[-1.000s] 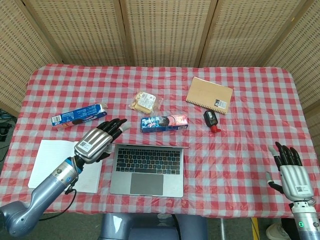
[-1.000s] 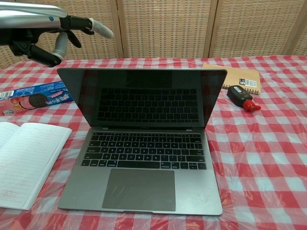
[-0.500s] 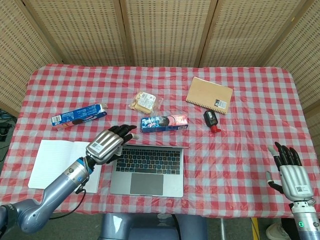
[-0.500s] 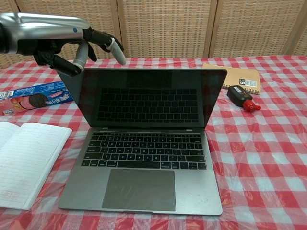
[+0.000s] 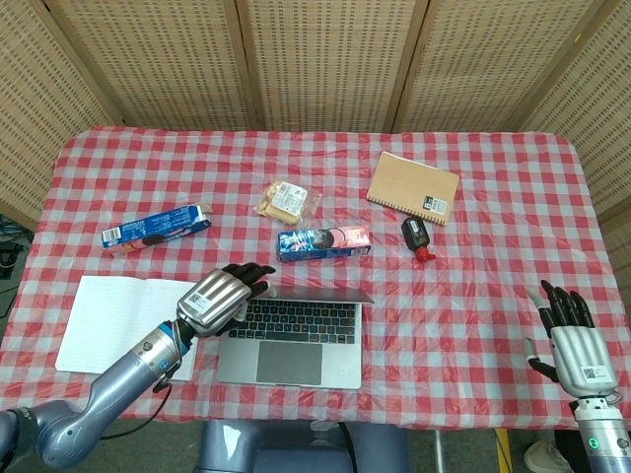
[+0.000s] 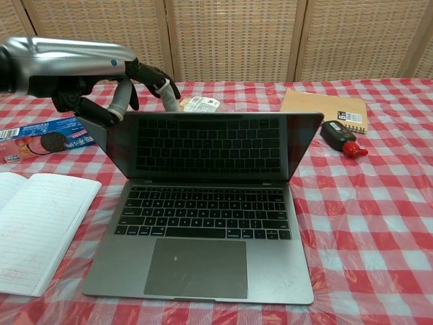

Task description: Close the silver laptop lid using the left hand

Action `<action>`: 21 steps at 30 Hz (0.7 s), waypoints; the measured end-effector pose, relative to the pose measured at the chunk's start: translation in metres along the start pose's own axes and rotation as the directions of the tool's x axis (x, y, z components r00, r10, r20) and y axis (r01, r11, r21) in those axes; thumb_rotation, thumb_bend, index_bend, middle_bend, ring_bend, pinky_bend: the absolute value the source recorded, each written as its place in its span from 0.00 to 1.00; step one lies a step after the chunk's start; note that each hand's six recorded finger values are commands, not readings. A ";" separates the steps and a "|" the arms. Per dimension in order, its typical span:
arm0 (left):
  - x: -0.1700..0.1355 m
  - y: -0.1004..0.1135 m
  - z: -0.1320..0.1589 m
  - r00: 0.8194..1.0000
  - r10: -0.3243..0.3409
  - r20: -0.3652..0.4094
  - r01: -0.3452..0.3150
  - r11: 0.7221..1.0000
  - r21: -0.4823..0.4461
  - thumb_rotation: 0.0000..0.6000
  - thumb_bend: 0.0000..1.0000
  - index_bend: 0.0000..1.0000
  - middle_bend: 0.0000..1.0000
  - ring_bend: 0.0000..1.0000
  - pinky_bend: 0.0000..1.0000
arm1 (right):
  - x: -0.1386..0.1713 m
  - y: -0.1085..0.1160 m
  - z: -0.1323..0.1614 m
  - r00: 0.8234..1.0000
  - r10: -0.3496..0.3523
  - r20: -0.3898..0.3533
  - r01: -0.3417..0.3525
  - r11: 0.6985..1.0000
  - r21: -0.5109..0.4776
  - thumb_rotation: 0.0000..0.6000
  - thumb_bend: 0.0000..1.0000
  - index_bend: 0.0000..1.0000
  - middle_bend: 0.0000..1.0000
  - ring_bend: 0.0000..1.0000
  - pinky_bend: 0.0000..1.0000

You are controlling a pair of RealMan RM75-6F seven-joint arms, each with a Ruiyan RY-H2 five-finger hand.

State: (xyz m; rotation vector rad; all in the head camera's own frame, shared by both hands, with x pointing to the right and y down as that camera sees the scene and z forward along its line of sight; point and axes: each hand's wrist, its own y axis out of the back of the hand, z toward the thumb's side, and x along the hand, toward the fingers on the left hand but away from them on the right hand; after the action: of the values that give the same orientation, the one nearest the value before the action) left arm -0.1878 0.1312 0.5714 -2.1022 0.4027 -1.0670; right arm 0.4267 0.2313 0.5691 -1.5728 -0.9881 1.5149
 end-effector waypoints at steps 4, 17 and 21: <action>-0.001 -0.001 0.003 1.000 -0.003 0.006 0.003 1.000 -0.004 1.00 1.00 0.33 0.16 0.17 0.29 | 0.000 0.000 0.000 1.000 0.000 0.000 0.000 1.000 0.000 1.00 0.68 0.00 0.00 0.00 0.00; -0.012 -0.018 0.011 0.998 -0.060 0.035 0.061 0.997 -0.046 1.00 1.00 0.34 0.17 0.18 0.29 | 0.001 0.002 0.000 1.000 -0.003 0.001 0.003 1.000 -0.001 1.00 0.68 0.00 0.00 0.00 0.00; -0.017 -0.024 0.012 0.996 -0.077 0.046 0.078 0.997 -0.029 1.00 1.00 0.34 0.17 0.18 0.29 | 0.001 0.002 -0.001 1.000 -0.001 0.003 0.001 1.000 -0.003 1.00 0.68 0.00 0.00 0.00 0.00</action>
State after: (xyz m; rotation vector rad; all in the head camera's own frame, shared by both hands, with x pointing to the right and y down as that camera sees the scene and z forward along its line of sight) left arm -0.1900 0.1629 0.5750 -2.1806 0.3202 -1.0617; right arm 0.4275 0.2313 0.5675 -1.5723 -0.9929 1.5156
